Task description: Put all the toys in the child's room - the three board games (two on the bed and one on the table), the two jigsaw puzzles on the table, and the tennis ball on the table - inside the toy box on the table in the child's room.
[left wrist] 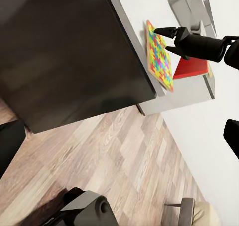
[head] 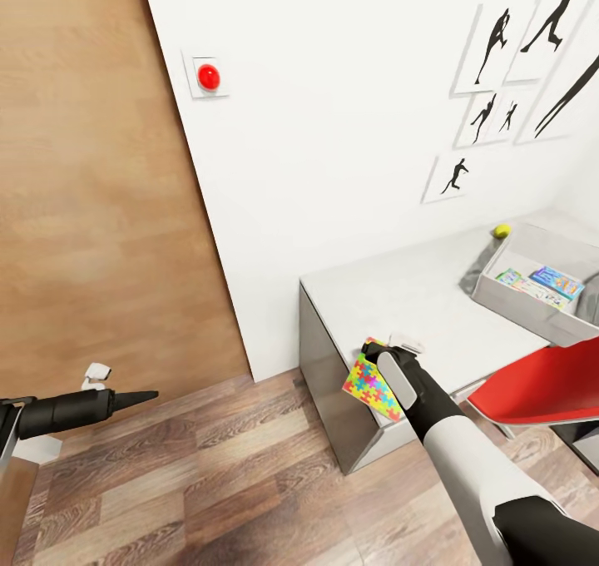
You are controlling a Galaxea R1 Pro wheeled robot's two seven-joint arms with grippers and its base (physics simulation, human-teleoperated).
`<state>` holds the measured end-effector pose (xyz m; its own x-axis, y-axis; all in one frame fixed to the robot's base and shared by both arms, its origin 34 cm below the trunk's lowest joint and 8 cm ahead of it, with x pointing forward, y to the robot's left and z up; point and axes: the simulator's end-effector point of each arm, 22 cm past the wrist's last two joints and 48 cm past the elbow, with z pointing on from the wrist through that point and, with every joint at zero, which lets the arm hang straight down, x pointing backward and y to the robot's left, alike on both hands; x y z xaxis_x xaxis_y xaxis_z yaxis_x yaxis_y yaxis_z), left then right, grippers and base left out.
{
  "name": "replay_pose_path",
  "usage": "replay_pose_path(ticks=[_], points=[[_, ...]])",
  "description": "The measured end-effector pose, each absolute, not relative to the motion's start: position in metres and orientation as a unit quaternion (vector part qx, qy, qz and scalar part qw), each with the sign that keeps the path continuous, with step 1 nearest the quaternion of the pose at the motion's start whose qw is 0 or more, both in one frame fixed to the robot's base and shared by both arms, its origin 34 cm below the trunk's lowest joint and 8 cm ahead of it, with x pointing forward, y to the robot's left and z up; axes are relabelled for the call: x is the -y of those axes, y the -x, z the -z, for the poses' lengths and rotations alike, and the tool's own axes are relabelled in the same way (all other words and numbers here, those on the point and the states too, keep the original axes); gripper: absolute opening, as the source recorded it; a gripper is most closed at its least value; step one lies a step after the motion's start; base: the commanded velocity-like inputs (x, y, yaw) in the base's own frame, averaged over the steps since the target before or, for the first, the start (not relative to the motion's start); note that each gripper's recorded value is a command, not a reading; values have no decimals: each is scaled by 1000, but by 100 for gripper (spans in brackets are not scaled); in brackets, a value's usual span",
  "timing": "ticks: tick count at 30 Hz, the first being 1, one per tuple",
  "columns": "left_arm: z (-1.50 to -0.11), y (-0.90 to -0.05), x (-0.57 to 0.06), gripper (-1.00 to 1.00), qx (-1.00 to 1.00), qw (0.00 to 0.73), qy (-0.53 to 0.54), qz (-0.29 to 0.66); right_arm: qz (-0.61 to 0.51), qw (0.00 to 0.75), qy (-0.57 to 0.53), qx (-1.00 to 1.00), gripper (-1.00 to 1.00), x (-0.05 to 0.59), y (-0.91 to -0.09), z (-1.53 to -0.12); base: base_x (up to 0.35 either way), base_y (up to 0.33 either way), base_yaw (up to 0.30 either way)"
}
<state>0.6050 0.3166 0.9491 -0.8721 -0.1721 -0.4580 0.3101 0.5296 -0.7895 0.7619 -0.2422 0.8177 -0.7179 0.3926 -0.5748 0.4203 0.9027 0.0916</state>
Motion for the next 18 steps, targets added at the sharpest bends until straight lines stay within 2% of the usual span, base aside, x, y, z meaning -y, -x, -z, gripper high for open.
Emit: replay_pose_path(ticks=[8, 18], points=[[-949, -605, -316, 100, -838, 249, -41, 483, -1, 353, -222, -909, 100, 236, -789, -861, 0, 0, 0], [-949, -605, -316, 100, -838, 249, -42, 483, -19, 377, -212, -902, 100, 229, -804, -894, 0, 0, 0]])
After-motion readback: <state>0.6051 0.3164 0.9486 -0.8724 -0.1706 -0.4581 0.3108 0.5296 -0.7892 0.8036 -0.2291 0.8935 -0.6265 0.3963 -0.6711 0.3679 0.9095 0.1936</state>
